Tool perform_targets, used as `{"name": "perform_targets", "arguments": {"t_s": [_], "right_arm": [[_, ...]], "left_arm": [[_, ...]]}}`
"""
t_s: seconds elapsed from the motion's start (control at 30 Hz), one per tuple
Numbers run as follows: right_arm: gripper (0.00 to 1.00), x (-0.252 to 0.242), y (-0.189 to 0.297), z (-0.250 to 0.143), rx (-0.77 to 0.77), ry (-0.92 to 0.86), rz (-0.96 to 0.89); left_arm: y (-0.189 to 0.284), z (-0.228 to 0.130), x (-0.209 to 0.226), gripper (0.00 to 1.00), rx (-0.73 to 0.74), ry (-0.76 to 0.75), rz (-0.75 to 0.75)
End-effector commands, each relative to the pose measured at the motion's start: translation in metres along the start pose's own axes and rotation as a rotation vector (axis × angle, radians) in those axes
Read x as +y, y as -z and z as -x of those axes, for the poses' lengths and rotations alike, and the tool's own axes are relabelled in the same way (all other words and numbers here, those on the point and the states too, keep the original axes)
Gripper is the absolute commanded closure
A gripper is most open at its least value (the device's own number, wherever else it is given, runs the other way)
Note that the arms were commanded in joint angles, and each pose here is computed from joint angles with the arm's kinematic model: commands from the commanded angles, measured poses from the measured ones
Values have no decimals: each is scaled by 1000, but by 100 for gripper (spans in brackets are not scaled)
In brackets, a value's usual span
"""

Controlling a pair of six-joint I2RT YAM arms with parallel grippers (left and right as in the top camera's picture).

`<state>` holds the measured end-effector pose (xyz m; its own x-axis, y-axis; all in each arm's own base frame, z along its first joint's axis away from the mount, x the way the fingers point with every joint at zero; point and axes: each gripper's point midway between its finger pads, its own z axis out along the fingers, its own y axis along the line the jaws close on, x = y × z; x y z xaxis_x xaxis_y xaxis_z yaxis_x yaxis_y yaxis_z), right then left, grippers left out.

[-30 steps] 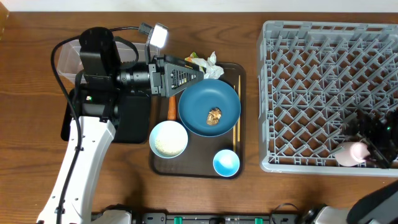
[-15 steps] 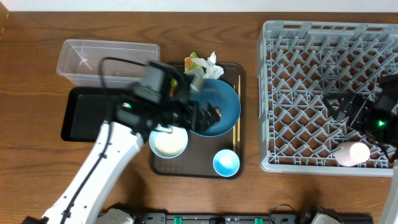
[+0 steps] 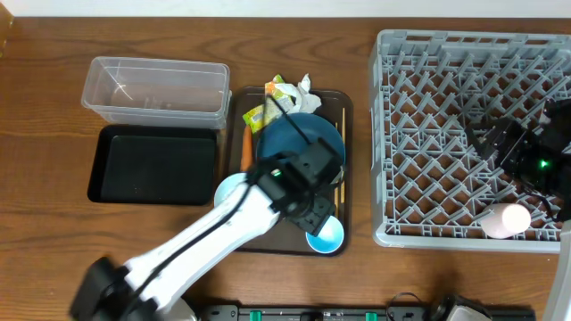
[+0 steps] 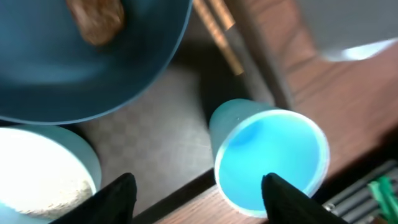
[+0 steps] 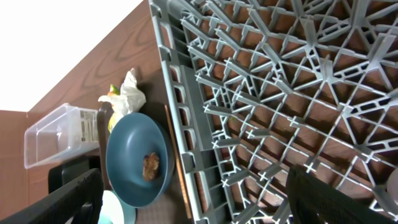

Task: Sort waste into correct bins and load items into the dishwasher rack
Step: 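Reach the left gripper to the blue cup and grasp it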

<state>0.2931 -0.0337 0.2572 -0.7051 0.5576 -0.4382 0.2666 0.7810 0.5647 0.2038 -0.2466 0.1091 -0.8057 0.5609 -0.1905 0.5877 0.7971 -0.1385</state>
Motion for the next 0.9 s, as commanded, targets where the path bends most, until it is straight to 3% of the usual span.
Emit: {"name": "perform_targets", "arguments": {"t_s": [0.0, 0.23, 0.37, 0.63, 0.87], "right_arm": [[13, 0, 2, 2, -7, -4, -14], [12, -5, 2, 0, -3, -11, -45], [12, -7, 2, 0, 0, -13, -55], [11, -8, 2, -1, 0, -12, -63], [11, -8, 2, -2, 4, -14, -63]], "left_arm": [[-22, -10, -3, 40, 90, -22, -23], [-44, -16, -3, 62, 163, -14, -26], [-44, -17, -3, 94, 164, -13, -26], [-21, -13, -11, 94, 132, -15, -70], [50, 15, 8, 94, -56, 51, -97]]}}
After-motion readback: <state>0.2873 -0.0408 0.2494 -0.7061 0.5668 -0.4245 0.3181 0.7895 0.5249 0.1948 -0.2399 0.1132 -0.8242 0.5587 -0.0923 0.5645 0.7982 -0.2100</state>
